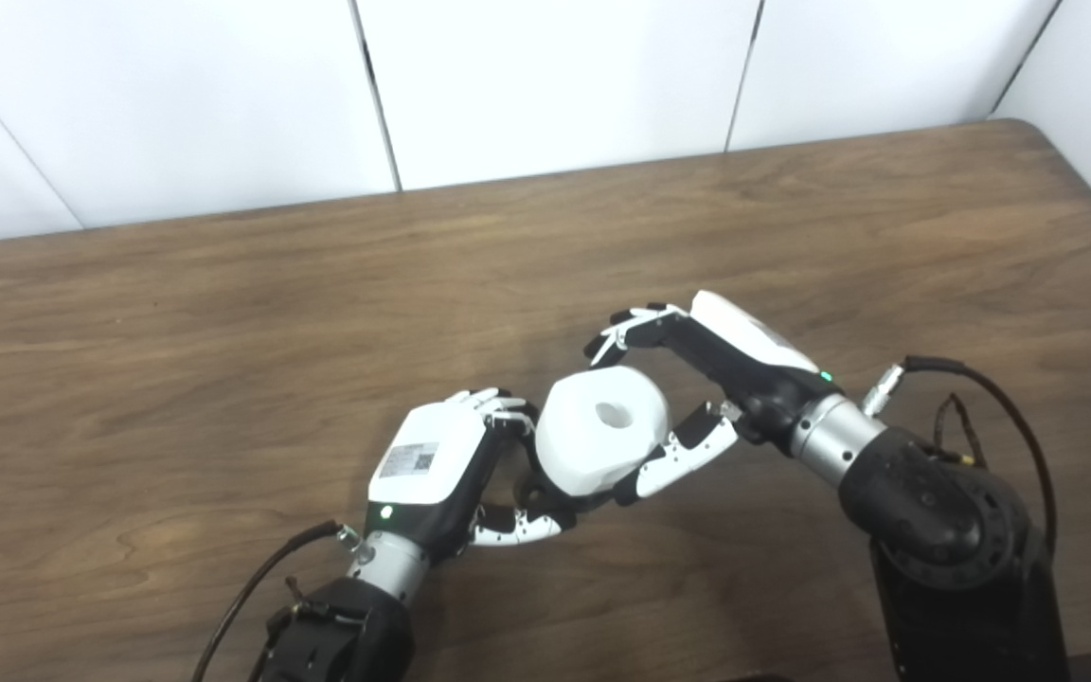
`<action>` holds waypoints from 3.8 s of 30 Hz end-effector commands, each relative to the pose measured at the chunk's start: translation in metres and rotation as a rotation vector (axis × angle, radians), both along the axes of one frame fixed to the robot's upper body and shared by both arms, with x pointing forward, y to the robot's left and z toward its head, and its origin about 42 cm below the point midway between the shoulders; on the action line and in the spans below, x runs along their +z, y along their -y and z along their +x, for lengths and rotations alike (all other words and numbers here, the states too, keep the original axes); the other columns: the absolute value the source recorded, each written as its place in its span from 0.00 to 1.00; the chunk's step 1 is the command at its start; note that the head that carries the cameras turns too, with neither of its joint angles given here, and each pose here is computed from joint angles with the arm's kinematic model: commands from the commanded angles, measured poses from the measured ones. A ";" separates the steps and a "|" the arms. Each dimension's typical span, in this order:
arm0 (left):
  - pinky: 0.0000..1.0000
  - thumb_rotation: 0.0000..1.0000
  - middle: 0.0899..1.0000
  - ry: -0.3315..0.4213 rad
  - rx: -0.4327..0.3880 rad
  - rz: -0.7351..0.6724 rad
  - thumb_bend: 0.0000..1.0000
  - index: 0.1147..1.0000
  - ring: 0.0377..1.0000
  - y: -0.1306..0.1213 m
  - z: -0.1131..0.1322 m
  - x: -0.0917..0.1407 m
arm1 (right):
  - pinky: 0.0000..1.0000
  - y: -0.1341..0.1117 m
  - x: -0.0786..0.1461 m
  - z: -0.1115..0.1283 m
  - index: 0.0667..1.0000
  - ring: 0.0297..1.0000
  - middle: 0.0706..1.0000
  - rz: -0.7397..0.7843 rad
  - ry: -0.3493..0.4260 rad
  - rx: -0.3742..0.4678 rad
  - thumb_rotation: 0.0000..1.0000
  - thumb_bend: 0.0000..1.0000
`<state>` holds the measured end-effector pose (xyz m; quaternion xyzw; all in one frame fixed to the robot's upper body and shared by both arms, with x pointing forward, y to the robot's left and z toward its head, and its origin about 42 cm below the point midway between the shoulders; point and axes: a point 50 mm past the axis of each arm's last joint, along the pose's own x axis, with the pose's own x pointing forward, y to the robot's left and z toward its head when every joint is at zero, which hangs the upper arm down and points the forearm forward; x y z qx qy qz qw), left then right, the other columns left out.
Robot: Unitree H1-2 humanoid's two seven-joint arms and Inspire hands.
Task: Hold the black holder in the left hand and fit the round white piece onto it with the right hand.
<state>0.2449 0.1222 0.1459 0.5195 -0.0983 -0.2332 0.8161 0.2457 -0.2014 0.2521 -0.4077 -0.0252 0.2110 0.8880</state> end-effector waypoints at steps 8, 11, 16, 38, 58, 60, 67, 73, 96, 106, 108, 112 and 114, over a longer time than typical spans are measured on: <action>0.90 0.06 0.78 -0.067 -0.019 0.038 0.52 0.42 0.88 0.005 -0.002 -0.011 | 1.00 -0.009 0.006 0.001 0.44 0.91 0.76 0.003 0.087 0.018 0.14 0.52; 0.90 0.06 0.78 -0.066 -0.020 0.039 0.52 0.42 0.88 0.005 -0.002 -0.011 | 1.00 -0.010 0.006 0.001 0.44 0.91 0.76 -0.002 0.086 0.021 0.14 0.52; 0.90 0.06 0.78 -0.069 -0.020 0.040 0.52 0.42 0.88 0.005 -0.003 -0.010 | 1.00 -0.009 0.003 0.001 0.44 0.91 0.76 0.001 0.076 0.019 0.13 0.52; 0.89 0.06 0.78 -0.063 -0.016 0.038 0.52 0.42 0.88 0.007 -0.003 -0.007 | 1.00 -0.005 -0.005 -0.006 0.44 0.92 0.75 -0.033 0.055 0.040 0.13 0.52; 0.89 0.06 0.77 -0.068 -0.015 0.037 0.52 0.42 0.88 0.005 -0.003 -0.006 | 0.91 0.004 -0.003 -0.004 0.44 0.93 0.76 -0.054 0.066 0.021 0.13 0.52; 0.89 0.06 0.77 -0.066 -0.016 0.035 0.52 0.42 0.88 0.005 -0.003 -0.006 | 0.89 0.005 -0.003 -0.004 0.44 0.93 0.76 -0.053 0.064 0.018 0.13 0.52; 0.89 0.06 0.77 -0.069 -0.016 0.029 0.52 0.42 0.88 0.006 -0.004 -0.005 | 0.84 0.002 -0.005 -0.005 0.44 0.93 0.76 -0.052 0.062 0.028 0.13 0.52; 0.89 0.06 0.77 -0.065 -0.017 0.029 0.52 0.42 0.88 0.006 -0.004 -0.005 | 0.84 0.004 -0.009 -0.001 0.44 0.93 0.76 -0.061 0.058 0.017 0.13 0.52; 0.90 0.06 0.77 -0.067 -0.021 0.033 0.52 0.42 0.88 0.011 -0.002 -0.005 | 0.82 0.002 -0.015 0.002 0.44 0.94 0.76 -0.077 0.062 0.038 0.13 0.52; 0.89 0.06 0.77 -0.060 -0.025 0.036 0.52 0.42 0.88 0.015 -0.001 -0.007 | 0.81 -0.002 -0.002 0.006 0.44 0.93 0.76 -0.101 0.098 0.071 0.13 0.52; 0.89 0.06 0.77 -0.063 -0.026 0.038 0.52 0.42 0.88 0.015 -0.001 -0.007 | 0.81 -0.001 0.000 0.007 0.44 0.93 0.76 -0.112 0.100 0.078 0.13 0.52; 0.90 0.06 0.77 -0.064 -0.026 0.034 0.52 0.42 0.88 0.017 -0.001 -0.007 | 0.81 0.000 0.003 0.011 0.44 0.93 0.76 -0.145 0.087 0.088 0.13 0.52; 0.90 0.06 0.77 -0.064 -0.026 0.035 0.52 0.42 0.88 0.018 -0.001 -0.007 | 0.81 0.001 0.005 0.012 0.44 0.94 0.76 -0.162 0.075 0.095 0.13 0.52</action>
